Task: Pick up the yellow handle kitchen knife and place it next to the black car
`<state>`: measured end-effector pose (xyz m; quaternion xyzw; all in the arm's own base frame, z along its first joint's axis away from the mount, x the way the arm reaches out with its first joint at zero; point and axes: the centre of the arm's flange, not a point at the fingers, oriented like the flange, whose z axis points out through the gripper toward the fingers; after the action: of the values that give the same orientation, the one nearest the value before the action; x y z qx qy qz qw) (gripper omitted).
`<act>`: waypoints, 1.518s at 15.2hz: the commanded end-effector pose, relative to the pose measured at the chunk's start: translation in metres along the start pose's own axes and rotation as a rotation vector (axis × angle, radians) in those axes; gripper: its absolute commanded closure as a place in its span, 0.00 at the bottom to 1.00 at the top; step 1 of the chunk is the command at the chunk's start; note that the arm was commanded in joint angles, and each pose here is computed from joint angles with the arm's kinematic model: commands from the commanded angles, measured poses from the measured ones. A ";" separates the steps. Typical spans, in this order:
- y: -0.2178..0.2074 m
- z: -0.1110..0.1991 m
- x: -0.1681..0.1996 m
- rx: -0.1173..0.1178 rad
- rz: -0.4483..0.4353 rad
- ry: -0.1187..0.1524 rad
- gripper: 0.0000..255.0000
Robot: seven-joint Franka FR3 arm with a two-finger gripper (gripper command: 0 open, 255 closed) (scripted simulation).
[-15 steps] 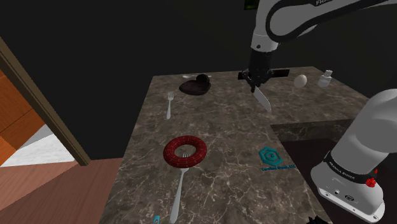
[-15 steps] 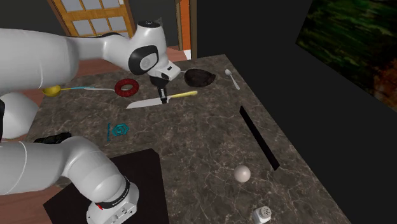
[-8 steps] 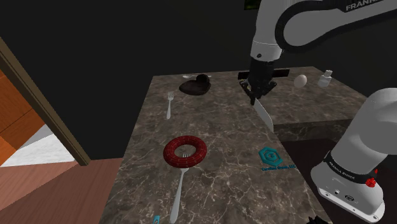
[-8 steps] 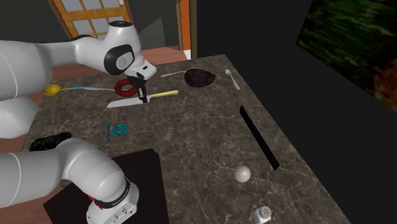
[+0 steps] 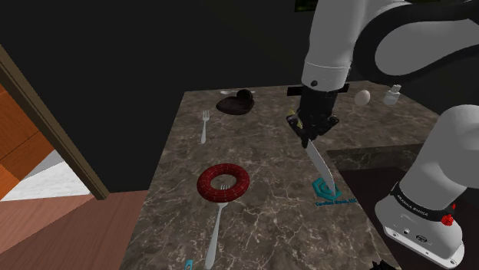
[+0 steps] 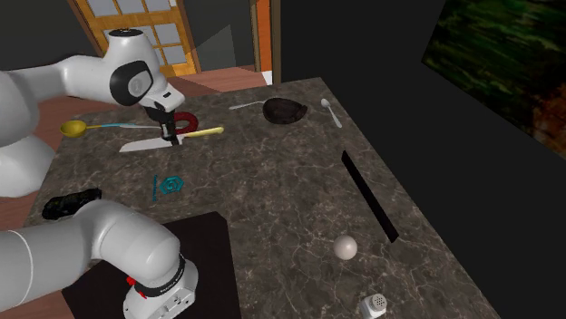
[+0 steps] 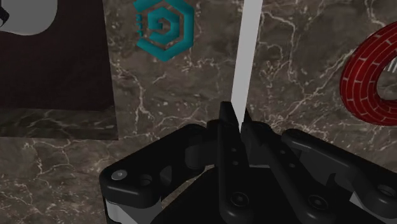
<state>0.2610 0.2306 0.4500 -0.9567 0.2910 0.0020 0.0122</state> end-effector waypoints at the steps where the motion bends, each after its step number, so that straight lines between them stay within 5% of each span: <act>1: -0.008 0.000 -0.026 0.000 0.002 0.000 1.00; 7: -0.035 0.001 -0.103 0.000 0.002 0.000 1.00; 23: -0.033 0.086 -0.102 0.000 0.002 0.000 1.00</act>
<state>0.1959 0.3170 0.3713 -0.9564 0.2919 0.0022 0.0120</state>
